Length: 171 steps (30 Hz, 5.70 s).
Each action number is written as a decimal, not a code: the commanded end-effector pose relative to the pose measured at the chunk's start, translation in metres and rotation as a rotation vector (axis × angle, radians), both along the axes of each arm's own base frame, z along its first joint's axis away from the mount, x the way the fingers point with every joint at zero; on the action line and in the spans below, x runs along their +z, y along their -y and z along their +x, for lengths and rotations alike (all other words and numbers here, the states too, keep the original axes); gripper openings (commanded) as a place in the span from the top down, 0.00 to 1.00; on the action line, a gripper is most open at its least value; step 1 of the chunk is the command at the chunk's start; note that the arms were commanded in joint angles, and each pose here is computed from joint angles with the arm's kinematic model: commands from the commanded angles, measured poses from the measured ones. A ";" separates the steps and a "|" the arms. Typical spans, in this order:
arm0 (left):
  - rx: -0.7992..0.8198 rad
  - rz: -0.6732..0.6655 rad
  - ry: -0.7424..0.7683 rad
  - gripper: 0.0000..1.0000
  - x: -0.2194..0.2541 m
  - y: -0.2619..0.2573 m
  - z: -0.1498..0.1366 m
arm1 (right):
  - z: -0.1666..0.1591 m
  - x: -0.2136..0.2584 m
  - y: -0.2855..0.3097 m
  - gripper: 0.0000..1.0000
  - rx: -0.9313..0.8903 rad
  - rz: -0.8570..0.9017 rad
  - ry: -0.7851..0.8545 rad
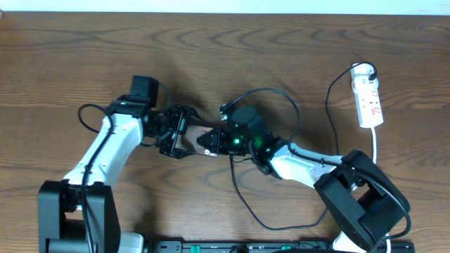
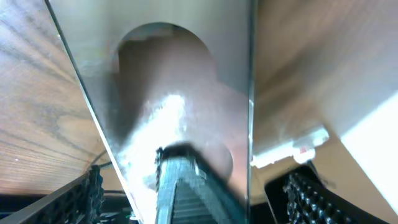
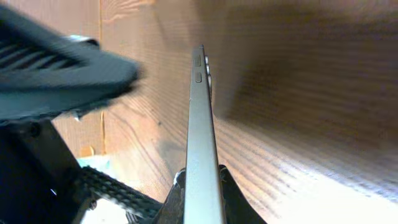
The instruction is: Plug charger to phone and switch on socket
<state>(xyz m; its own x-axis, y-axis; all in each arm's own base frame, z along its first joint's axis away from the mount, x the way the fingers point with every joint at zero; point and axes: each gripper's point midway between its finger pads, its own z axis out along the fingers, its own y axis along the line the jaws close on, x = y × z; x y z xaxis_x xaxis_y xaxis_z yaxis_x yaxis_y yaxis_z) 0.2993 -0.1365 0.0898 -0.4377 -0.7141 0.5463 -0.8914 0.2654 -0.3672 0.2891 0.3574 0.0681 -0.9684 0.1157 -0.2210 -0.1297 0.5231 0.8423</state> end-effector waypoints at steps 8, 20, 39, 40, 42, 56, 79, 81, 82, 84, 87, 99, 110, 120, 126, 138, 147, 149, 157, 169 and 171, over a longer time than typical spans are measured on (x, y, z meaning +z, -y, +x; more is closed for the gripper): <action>-0.225 -0.012 0.561 0.10 0.081 -0.009 0.023 | 0.031 0.015 0.024 0.99 -0.095 0.097 -0.106; -0.183 -0.052 0.711 0.10 0.112 -0.004 0.047 | 0.080 0.109 0.039 0.99 -0.219 0.513 -0.165; -0.022 0.014 0.792 0.10 0.119 -0.019 0.082 | 0.090 0.129 0.041 0.99 -0.371 0.709 -0.514; -0.019 0.019 0.793 0.10 0.119 -0.020 0.083 | 0.090 0.132 0.040 0.99 -0.370 0.718 -0.502; -0.014 0.027 0.792 0.10 0.118 -0.021 0.083 | 0.089 0.138 0.037 0.99 -0.368 0.738 -0.480; 0.044 0.072 0.801 0.10 0.119 -0.030 0.093 | 0.073 0.163 0.010 0.99 -0.342 0.822 -0.404; 0.086 0.098 0.801 0.36 0.118 -0.036 0.099 | 0.055 0.168 -0.011 0.99 -0.322 0.842 -0.402; 0.086 0.098 0.801 0.40 0.118 -0.036 0.099 | 0.053 0.168 -0.013 0.98 -0.317 0.841 -0.404; 0.086 0.099 0.802 0.41 0.118 -0.036 0.099 | 0.052 0.168 -0.013 0.98 -0.315 0.840 -0.405; 0.083 0.100 0.804 0.43 0.118 -0.036 0.099 | 0.049 0.168 -0.016 0.99 -0.310 0.839 -0.408; 0.083 0.100 0.804 0.46 0.118 -0.036 0.099 | 0.047 0.168 -0.018 0.99 -0.304 0.838 -0.410; 0.085 0.109 0.806 0.62 0.118 -0.037 0.100 | 0.045 0.169 -0.020 0.98 -0.299 0.837 -0.413; 0.080 0.129 0.816 0.67 0.117 -0.040 0.101 | 0.039 0.168 -0.025 0.99 -0.287 0.834 -0.419; 0.080 0.129 0.815 0.68 0.117 -0.040 0.101 | 0.038 0.169 -0.026 0.99 -0.284 0.833 -0.420; 0.080 0.129 0.816 0.76 0.117 -0.040 0.101 | 0.037 0.169 -0.026 0.98 -0.283 0.833 -0.420; 0.080 0.129 0.815 0.89 0.117 -0.040 0.101 | 0.038 0.168 -0.026 0.98 -0.284 0.833 -0.420; 0.080 0.130 0.815 0.92 0.117 -0.040 0.101 | 0.038 0.168 -0.026 0.99 -0.285 0.833 -0.420; 0.080 0.130 0.815 0.92 0.117 -0.040 0.101 | 0.038 0.168 -0.026 0.99 -0.285 0.833 -0.420; 0.083 0.133 0.816 0.92 0.117 -0.040 0.101 | 0.038 0.168 -0.026 0.95 -0.289 0.834 -0.419; 0.079 0.137 0.820 0.92 0.117 -0.041 0.101 | 0.039 0.168 -0.026 0.09 -0.288 0.834 -0.419; 0.091 0.143 0.809 0.92 0.115 -0.047 0.101 | 0.039 0.168 -0.025 0.01 -0.290 0.834 -0.418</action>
<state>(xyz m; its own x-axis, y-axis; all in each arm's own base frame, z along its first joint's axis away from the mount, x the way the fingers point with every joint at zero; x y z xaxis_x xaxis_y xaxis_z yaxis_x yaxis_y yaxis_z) 0.4009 -0.0947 0.2056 -0.5965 -0.8026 -0.0108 -0.3857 0.2984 -0.8730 0.3305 0.3798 0.2269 -0.8483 0.3344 0.4106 0.3228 -0.2880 0.9016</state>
